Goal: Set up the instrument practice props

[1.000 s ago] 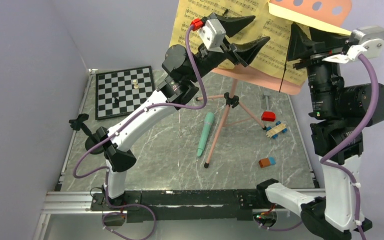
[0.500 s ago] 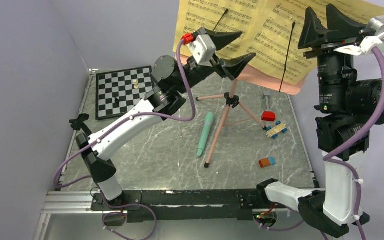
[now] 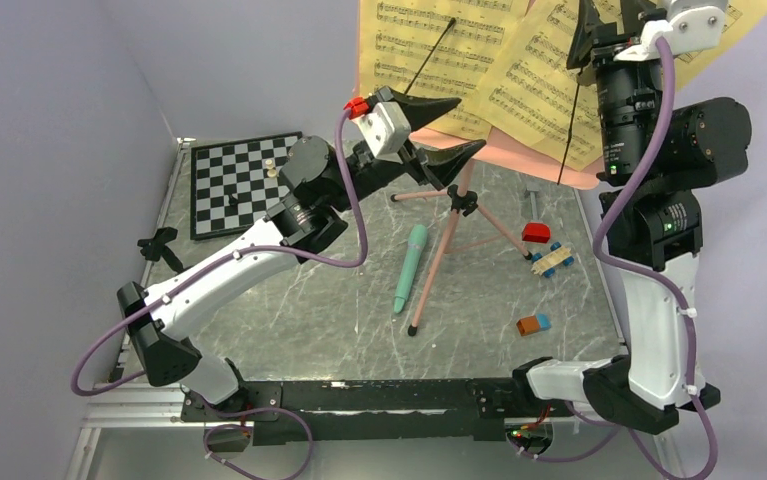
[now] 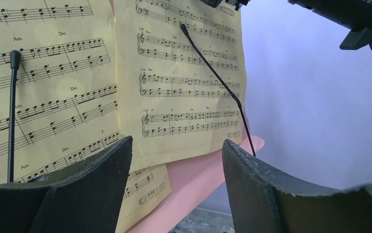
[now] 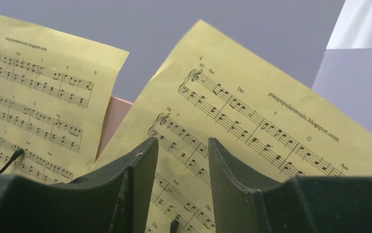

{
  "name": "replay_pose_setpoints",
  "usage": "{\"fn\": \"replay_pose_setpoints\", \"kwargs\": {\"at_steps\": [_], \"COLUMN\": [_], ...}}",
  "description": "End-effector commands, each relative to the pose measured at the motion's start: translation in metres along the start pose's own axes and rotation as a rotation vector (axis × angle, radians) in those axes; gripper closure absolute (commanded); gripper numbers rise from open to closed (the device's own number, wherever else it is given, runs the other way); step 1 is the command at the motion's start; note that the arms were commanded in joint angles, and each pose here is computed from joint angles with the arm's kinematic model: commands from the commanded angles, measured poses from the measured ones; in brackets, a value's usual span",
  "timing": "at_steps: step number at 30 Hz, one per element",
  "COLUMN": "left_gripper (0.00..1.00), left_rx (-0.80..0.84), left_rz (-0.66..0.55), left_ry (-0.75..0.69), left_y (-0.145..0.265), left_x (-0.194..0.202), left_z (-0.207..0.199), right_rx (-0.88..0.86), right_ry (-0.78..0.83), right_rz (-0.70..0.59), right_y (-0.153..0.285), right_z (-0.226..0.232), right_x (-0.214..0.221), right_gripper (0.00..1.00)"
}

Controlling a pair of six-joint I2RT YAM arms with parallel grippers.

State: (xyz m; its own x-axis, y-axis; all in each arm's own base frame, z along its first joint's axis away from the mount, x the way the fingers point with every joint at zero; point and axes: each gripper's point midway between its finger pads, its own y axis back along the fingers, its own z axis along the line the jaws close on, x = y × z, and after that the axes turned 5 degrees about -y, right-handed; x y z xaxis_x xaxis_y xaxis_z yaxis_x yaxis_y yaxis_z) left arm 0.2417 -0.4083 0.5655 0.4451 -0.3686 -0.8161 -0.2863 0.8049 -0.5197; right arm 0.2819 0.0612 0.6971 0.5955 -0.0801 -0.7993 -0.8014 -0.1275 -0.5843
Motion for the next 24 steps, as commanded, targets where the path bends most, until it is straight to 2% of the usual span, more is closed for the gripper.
{"fn": "replay_pose_setpoints", "kwargs": {"at_steps": [1, 11, 24], "left_gripper": [0.27, 0.18, 0.17], "left_rx": [-0.005, -0.044, -0.129], "left_rz": [-0.050, 0.025, 0.022], "left_ry": [-0.027, 0.001, -0.033], "left_y": [0.007, 0.000, -0.026], "left_x": [-0.023, 0.006, 0.012], "left_z": [0.002, 0.007, 0.034], "right_rx": [0.036, 0.020, 0.004], "right_ry": [0.028, 0.023, 0.017], "right_rz": [-0.082, -0.083, -0.085], "right_y": [0.001, 0.001, 0.008], "right_z": [-0.013, -0.010, -0.008], "right_x": [-0.033, -0.030, -0.031], "right_gripper": [0.53, 0.52, 0.53]}}
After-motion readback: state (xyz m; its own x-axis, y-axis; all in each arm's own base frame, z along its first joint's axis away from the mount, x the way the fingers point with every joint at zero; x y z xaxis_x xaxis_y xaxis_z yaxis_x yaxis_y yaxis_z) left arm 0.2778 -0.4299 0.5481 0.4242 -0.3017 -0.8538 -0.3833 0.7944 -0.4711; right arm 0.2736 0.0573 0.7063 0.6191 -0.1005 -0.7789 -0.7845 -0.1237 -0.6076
